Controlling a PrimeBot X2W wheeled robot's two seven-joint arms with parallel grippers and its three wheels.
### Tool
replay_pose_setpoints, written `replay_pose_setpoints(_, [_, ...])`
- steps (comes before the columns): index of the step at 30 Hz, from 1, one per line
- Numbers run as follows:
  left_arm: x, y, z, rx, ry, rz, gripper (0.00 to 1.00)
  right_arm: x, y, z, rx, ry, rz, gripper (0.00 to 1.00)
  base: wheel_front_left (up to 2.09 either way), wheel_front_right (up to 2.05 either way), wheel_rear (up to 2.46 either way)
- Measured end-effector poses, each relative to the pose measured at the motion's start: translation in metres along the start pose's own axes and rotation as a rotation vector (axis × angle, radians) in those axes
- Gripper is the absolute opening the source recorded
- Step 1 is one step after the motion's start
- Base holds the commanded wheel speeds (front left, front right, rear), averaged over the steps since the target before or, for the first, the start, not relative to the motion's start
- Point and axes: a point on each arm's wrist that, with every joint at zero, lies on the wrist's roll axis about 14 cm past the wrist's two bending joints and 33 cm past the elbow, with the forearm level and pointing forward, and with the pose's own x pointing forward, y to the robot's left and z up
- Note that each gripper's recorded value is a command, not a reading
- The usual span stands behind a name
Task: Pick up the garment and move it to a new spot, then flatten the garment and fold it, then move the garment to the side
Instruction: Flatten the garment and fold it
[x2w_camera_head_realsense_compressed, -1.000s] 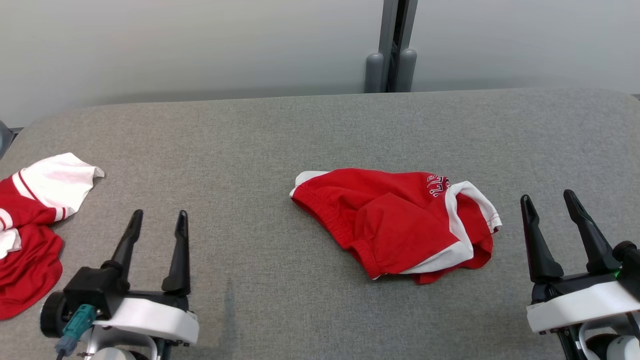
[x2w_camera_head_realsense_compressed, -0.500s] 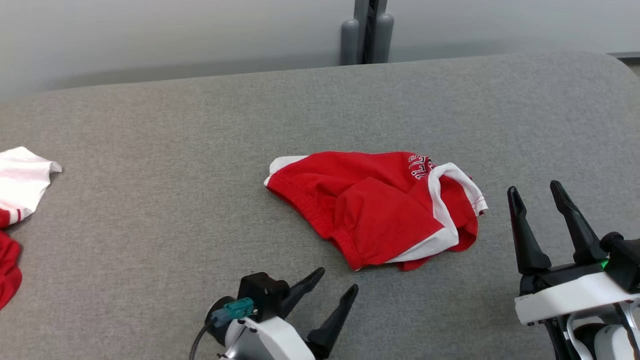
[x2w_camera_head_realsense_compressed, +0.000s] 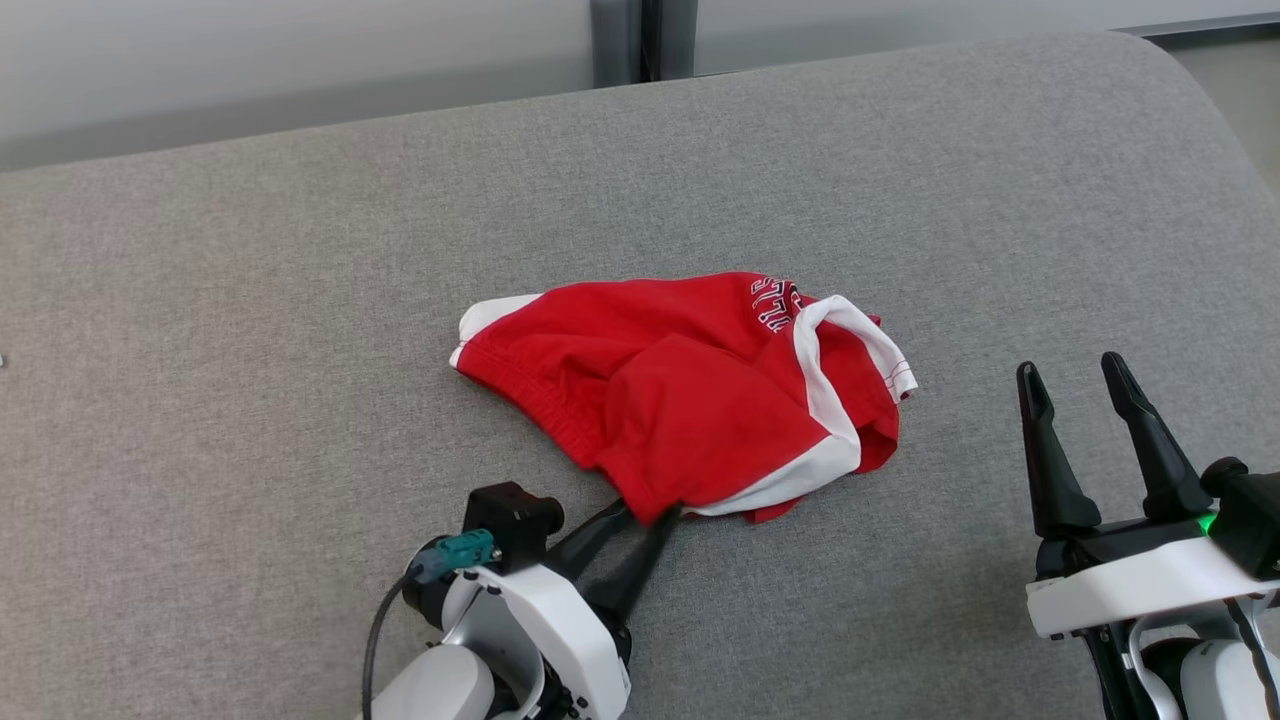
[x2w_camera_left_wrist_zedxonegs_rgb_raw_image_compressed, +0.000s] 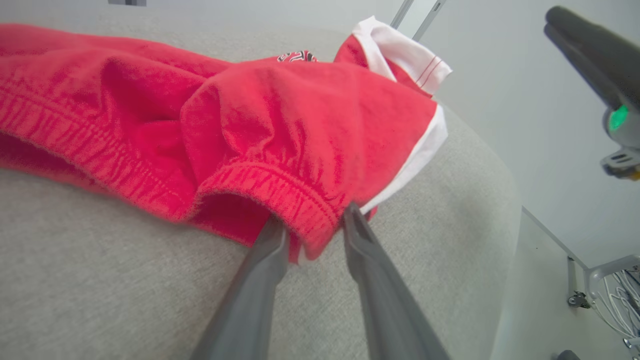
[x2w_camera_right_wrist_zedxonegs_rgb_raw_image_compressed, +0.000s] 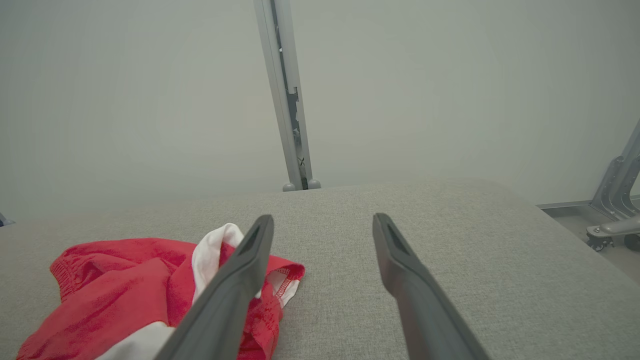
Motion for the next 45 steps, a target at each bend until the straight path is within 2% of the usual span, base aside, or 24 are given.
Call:
replay_pose_setpoints(6, [-0.008,0.0,0.03,-0.021,-0.073,-0.014,0.0,0.001,-0.002,-0.001,0.009,-0.005,-0.009,1.0,0.0,0.0,0.0])
replay_pose_setpoints(9, [-0.034,-0.003,0.054,-0.054,-0.1,-0.025,0.0,0.006,0.005,-0.002,0.022,-0.006,0.01,1.0,0.0,0.0,0.0])
replay_pose_setpoints(13, [-0.06,0.007,0.077,-0.053,-0.139,0.022,0.0,0.012,0.013,-0.002,0.03,-0.009,0.032,1.0,0.0,0.0,0.0])
replay_pose_setpoints(16, [-0.078,0.029,0.092,-0.025,-0.169,0.107,0.0,0.016,0.018,-0.004,0.034,-0.008,0.048,1.0,0.0,0.0,0.0])
replay_pose_setpoints(20, [-0.084,0.053,0.084,-0.095,-0.138,0.171,0.0,0.019,0.021,-0.004,0.037,-0.007,0.056,1.0,0.0,0.0,0.0])
replay_pose_setpoints(26, [-0.076,0.085,0.046,-0.171,-0.033,0.237,0.0,0.019,0.014,-0.005,0.037,-0.001,0.034,1.0,0.0,0.0,0.0])
replay_pose_setpoints(27, [-0.073,0.09,0.041,-0.178,-0.023,0.25,0.34,0.018,0.012,-0.006,0.037,0.001,0.029,1.0,0.0,0.0,0.0])
replay_pose_setpoints(28, [-0.071,0.094,0.037,-0.181,-0.012,0.257,0.81,0.017,0.01,-0.007,0.038,0.004,0.023,1.0,0.0,0.0,0.0])
replay_pose_setpoints(29, [-0.07,0.098,0.034,-0.186,-0.005,0.267,1.0,0.017,0.009,-0.008,0.038,0.008,0.018,1.0,0.0,0.0,0.0])
replay_pose_setpoints(40, [-0.082,0.131,0.025,-0.139,-0.035,0.39,1.0,0.011,-0.005,-0.001,0.033,-0.005,-0.02,1.0,0.0,0.0,0.0])
replay_pose_setpoints(45, [-0.107,0.148,0.046,-0.12,-0.168,0.5,1.0,0.011,-0.004,0.008,0.028,-0.029,-0.015,1.0,0.0,0.0,0.0])
